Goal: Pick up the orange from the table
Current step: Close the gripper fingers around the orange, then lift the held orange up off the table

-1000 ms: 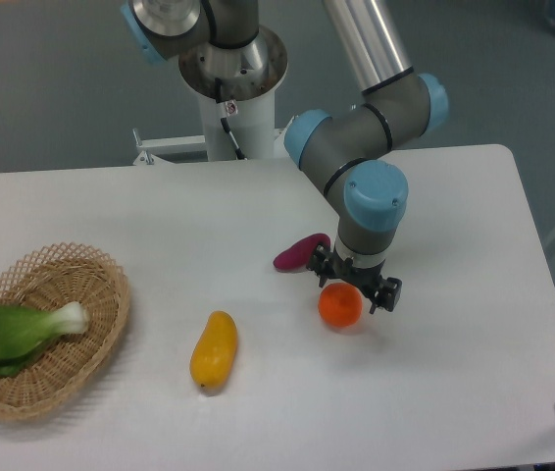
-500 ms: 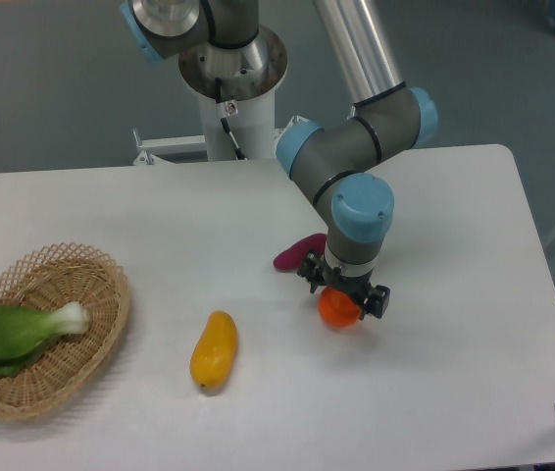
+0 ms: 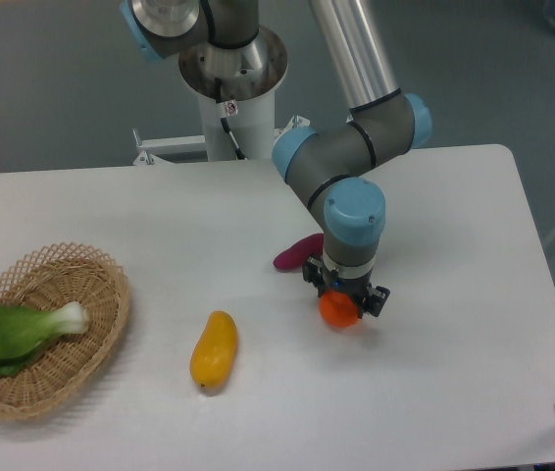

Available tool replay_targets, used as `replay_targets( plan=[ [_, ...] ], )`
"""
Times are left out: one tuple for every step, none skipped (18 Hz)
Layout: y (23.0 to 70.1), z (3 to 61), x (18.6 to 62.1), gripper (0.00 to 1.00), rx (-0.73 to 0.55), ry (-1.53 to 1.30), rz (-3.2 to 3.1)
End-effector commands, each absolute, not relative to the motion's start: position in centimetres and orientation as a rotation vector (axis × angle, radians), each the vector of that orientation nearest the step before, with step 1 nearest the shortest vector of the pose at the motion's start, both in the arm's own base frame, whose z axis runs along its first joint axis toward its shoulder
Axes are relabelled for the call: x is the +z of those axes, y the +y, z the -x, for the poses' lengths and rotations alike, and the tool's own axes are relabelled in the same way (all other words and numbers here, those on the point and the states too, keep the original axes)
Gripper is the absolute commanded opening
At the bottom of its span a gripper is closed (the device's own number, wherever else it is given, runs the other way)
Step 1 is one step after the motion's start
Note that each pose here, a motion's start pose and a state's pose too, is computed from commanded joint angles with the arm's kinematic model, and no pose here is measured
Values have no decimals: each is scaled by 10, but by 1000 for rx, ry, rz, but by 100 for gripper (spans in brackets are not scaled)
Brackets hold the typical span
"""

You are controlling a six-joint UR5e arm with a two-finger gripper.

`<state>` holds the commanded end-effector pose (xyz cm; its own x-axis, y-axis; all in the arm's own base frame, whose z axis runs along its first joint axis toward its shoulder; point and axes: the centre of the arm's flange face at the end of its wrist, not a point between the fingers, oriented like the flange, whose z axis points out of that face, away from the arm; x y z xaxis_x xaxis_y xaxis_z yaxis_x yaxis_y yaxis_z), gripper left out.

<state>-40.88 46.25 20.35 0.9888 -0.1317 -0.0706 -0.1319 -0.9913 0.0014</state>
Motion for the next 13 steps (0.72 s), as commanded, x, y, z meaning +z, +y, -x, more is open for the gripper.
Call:
replay_targets(
  plan=[
    [463, 410, 206, 58, 117, 207, 3127],
    [464, 410, 208, 58, 123, 207, 3124],
    [464, 412, 214, 58, 139, 206, 3117],
    [467, 416, 223, 58, 164, 212, 3105],
    [469, 423, 233, 58, 192, 210, 3092],
    [470, 426, 238, 59, 205, 207, 3085],
    [470, 430, 245, 59, 218, 197, 3073],
    [468, 434, 252, 59, 237, 182, 3069],
    [463, 440, 255, 59, 242, 170, 3067],
    [460, 445, 258, 58, 253, 158, 3067],
    [459, 448, 260, 59, 257, 155, 3068],
    [459, 454, 267, 58, 268, 155, 3062],
    [460, 458, 274, 58, 283, 152, 3055]
  ],
)
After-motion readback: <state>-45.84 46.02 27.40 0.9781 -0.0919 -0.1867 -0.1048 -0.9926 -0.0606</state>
